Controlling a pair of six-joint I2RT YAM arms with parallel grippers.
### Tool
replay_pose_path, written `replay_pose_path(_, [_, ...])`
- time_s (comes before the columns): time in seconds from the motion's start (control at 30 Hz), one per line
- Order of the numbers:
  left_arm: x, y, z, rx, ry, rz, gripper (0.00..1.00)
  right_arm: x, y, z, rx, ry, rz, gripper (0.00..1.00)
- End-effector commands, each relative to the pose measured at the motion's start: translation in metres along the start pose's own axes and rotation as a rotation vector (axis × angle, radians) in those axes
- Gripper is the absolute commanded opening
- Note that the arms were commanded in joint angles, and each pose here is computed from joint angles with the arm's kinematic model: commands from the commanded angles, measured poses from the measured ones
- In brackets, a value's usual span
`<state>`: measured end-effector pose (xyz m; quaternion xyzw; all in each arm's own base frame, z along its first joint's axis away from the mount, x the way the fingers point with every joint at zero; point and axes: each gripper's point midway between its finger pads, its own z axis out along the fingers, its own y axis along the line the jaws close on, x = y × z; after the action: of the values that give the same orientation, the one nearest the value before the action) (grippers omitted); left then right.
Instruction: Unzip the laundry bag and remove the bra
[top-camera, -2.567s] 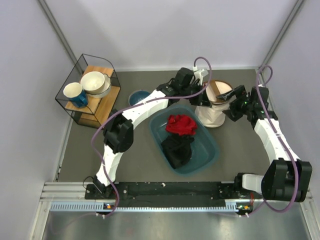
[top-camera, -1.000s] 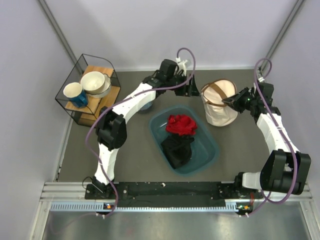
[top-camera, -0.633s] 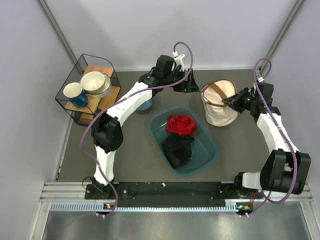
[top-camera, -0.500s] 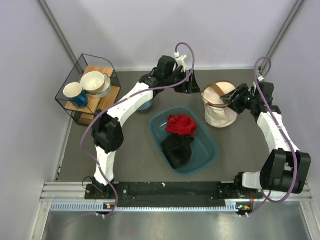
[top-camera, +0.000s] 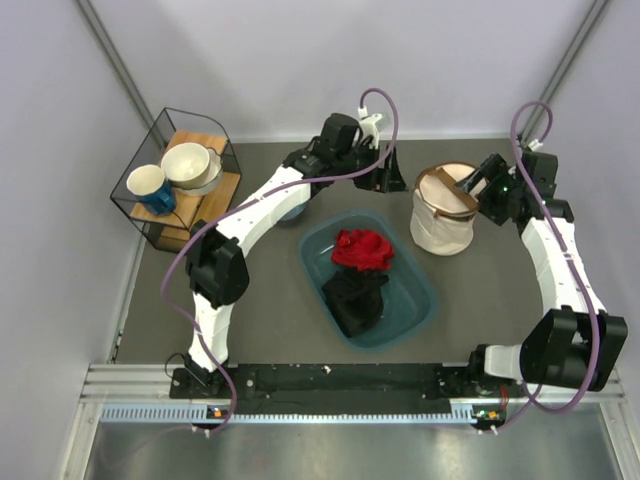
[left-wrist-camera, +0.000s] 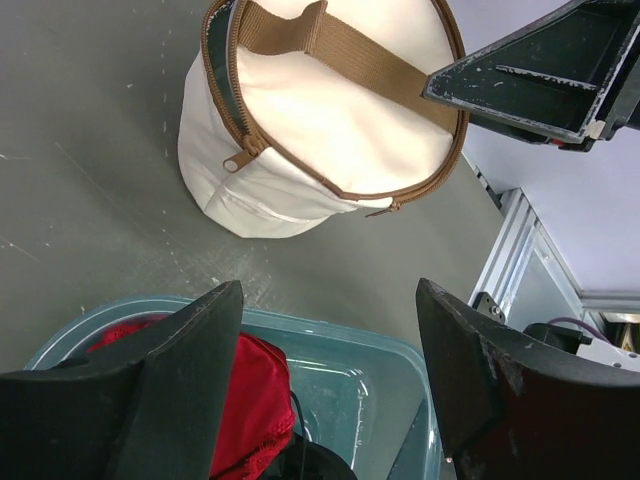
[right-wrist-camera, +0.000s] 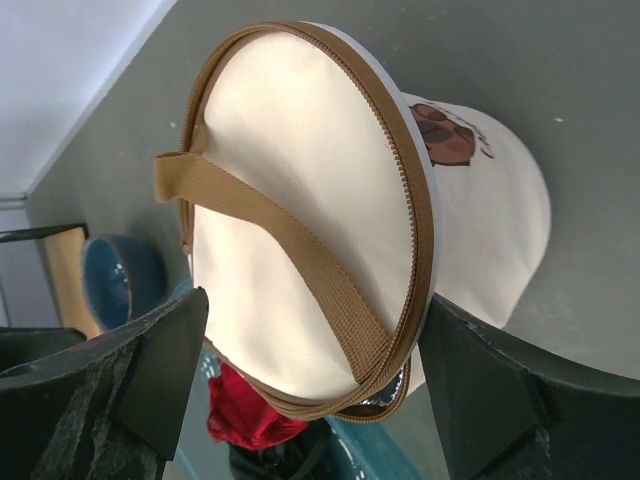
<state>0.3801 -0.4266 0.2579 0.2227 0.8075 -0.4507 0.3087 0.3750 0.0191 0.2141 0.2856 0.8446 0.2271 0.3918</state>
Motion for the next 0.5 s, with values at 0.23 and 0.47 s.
replay_pose_path(0.23, [-0.013, -0.025, -0.008, 0.041, -0.023, 0.070, 0.75, -0.033, -0.013, -0.025, 0.122, -0.156, -0.089, 0.73])
replay_pose_path(0.47, [-0.011, -0.028, -0.004, 0.048, -0.014, 0.079, 0.75, -0.040, -0.013, -0.034, 0.135, -0.188, -0.118, 0.52])
